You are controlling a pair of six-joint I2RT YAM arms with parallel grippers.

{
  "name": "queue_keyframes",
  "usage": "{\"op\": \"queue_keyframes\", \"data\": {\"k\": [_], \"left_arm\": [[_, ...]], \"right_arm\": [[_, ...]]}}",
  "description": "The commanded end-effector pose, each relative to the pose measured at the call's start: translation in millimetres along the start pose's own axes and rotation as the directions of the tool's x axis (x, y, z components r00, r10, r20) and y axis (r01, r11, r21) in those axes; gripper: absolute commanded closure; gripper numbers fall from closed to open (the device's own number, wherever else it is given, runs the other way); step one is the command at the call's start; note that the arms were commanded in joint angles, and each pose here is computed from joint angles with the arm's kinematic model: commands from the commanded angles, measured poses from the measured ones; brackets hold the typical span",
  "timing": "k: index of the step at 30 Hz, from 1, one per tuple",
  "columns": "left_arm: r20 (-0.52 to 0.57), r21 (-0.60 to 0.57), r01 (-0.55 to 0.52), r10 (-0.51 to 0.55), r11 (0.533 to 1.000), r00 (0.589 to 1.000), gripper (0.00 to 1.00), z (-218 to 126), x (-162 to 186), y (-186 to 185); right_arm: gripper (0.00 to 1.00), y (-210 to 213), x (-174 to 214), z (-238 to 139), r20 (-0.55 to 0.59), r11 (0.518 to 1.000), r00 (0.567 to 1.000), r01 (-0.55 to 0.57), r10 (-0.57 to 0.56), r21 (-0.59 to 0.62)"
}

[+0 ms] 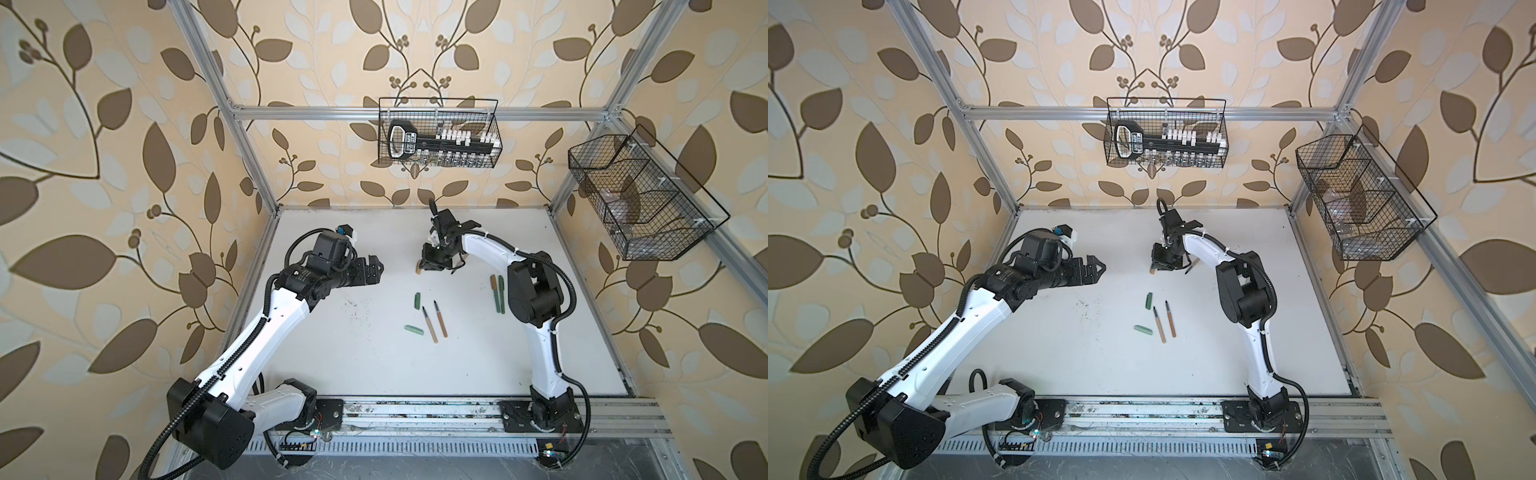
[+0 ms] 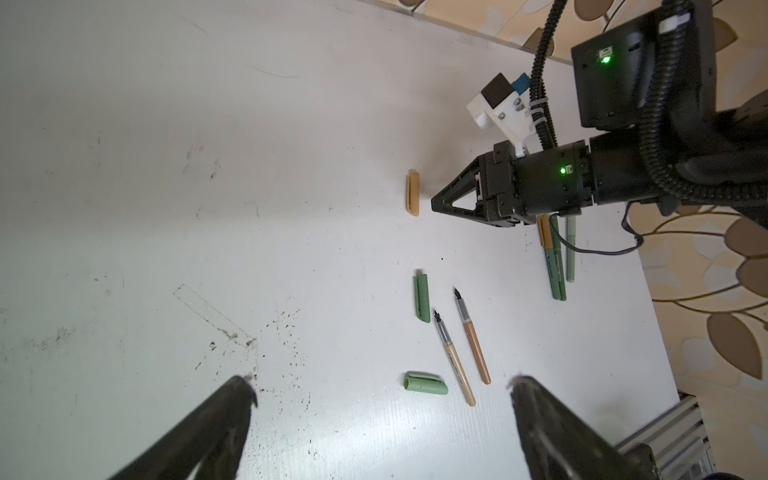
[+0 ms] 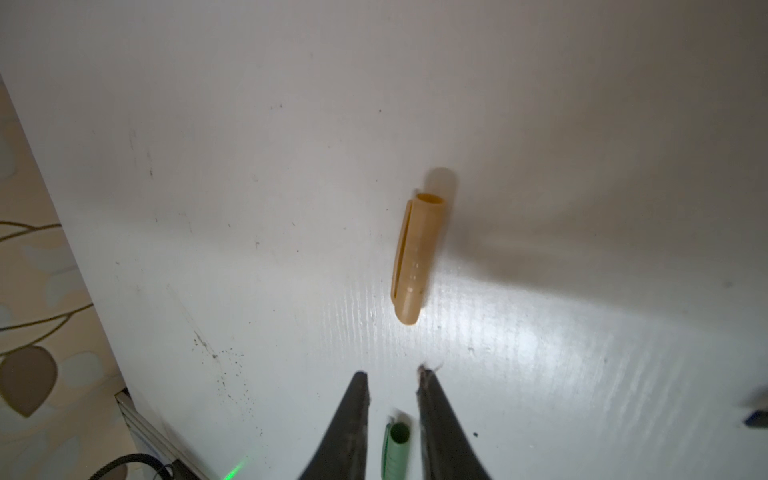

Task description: Insert the pens into the pen caps

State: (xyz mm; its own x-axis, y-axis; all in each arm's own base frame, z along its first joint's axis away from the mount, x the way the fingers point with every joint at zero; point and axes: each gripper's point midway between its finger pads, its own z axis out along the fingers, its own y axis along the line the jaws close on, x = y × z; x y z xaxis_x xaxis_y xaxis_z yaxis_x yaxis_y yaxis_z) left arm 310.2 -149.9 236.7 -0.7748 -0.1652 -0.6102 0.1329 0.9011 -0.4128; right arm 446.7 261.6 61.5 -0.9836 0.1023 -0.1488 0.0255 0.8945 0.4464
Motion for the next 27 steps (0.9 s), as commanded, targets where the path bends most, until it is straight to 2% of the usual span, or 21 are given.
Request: {"op": "queue_keyframes", "data": {"k": [1,6,12,17,22,27], "left_arm": [[0.061,0.004,-0.015,0.014,1.0,0.998,0.01,-2,-23,-4],[0.042,0.027,0.004,-0.005,1.0,0.999,0.01,8,-25,-9],[0.034,0.013,0.002,-0.003,1.0,0.999,0.01,6,-25,-7],[0.041,-0.007,0.006,-0.006,1.0,0.999,0.01,-1,-24,-4],[0.044,-0.019,0.014,-0.014,1.0,0.999,0.01,-5,-23,-1],[0.047,-0.012,0.026,-0.025,1.0,0.999,0.01,-2,-21,-1]], "right_arm": [[0.67,4,-9,-6,0.011,1.0,1.0,-0.011,0.012,-0.025],[0.51,8,-40,-9,0.072,0.995,0.997,0.013,-0.006,-0.103],[0.46,12,-66,22,0.022,0.979,1.0,0.014,-0.009,-0.203],[0.4,14,-71,50,-0.026,0.965,1.0,-0.005,-0.001,-0.261],[0.38,13,-54,68,-0.106,0.956,0.994,-0.019,-0.013,-0.292],[0.38,-6,-6,63,-0.205,0.969,0.975,0.032,-0.084,-0.243]]}}
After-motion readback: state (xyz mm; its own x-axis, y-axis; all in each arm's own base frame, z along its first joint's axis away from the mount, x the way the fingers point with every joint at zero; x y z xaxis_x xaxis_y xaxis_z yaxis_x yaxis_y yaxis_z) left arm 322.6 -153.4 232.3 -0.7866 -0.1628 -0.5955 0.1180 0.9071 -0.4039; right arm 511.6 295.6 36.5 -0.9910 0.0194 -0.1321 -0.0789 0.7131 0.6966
